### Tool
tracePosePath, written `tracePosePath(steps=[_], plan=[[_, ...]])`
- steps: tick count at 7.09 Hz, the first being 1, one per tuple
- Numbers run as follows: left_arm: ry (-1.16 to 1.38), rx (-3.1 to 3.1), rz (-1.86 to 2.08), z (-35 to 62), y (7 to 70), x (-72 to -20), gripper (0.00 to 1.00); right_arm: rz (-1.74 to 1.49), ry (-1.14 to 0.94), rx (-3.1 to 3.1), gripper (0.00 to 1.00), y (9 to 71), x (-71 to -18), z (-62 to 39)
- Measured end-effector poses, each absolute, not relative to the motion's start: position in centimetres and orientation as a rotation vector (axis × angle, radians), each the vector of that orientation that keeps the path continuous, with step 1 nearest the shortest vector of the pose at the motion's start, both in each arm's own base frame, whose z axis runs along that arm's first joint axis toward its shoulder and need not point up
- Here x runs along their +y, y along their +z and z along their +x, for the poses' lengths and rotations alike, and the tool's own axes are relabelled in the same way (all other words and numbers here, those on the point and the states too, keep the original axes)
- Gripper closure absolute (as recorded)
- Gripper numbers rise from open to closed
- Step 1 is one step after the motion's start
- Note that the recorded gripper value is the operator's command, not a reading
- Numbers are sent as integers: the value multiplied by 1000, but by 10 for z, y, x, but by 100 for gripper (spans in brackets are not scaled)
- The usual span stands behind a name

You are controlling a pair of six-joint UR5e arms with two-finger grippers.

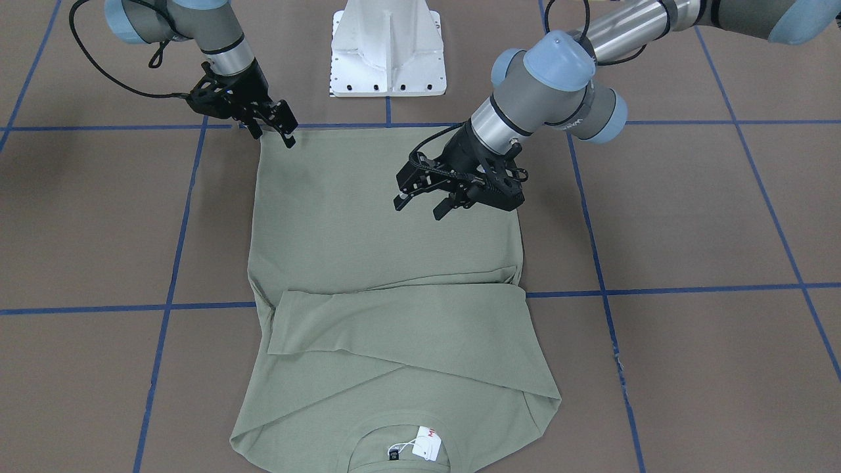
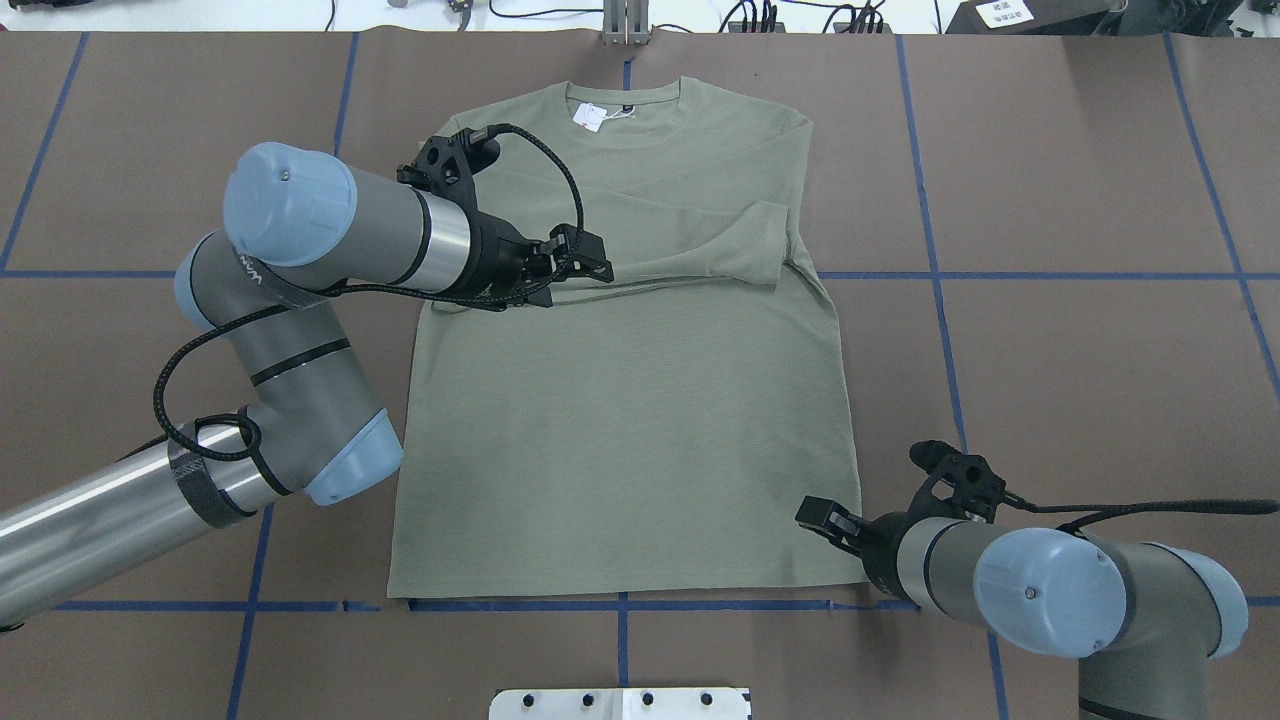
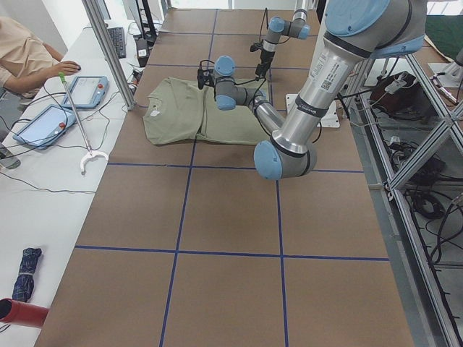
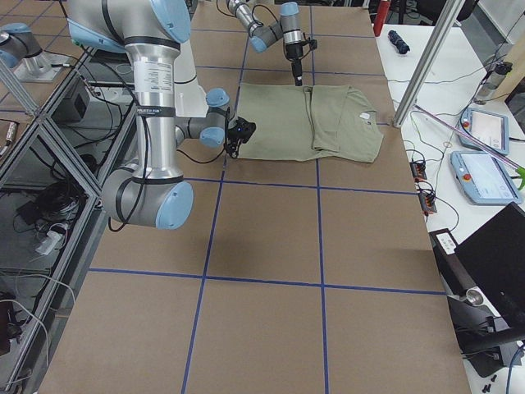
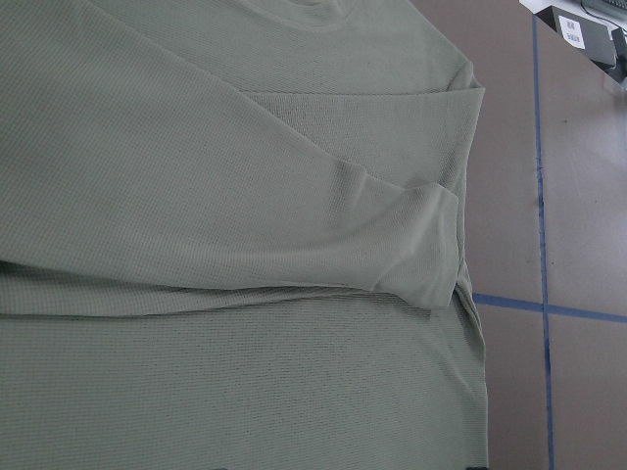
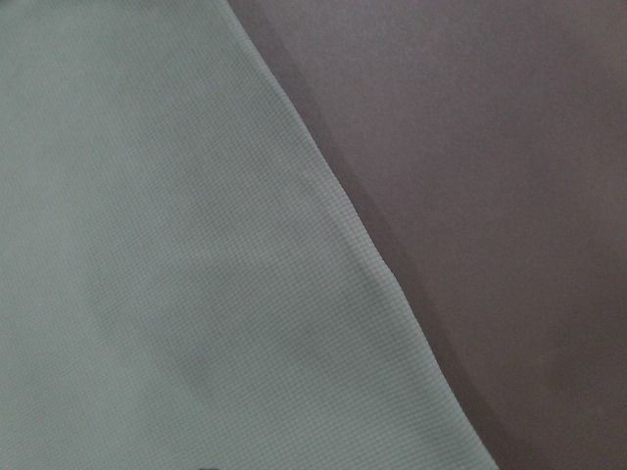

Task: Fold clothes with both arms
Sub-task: 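Release the sleeve and move the left gripper to the nearest hem corner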

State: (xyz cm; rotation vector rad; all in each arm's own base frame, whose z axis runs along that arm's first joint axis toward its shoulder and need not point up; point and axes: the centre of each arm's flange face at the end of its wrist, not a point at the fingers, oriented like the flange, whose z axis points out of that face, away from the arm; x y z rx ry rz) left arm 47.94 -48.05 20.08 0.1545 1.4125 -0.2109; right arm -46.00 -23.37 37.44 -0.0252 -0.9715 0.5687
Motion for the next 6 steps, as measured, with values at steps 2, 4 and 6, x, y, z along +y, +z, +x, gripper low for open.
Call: tracePosePath(steps=[2, 4, 6], plan=[[-212, 1411, 152, 480, 202, -480, 15, -27, 561, -931, 9, 371, -225, -459], [-212, 1411, 152, 480, 203, -480, 15, -29, 558, -894, 12, 371, -219, -458], [-212, 1411, 152, 480, 203, -480, 15, -31, 561, -883, 18, 373, -218, -460]])
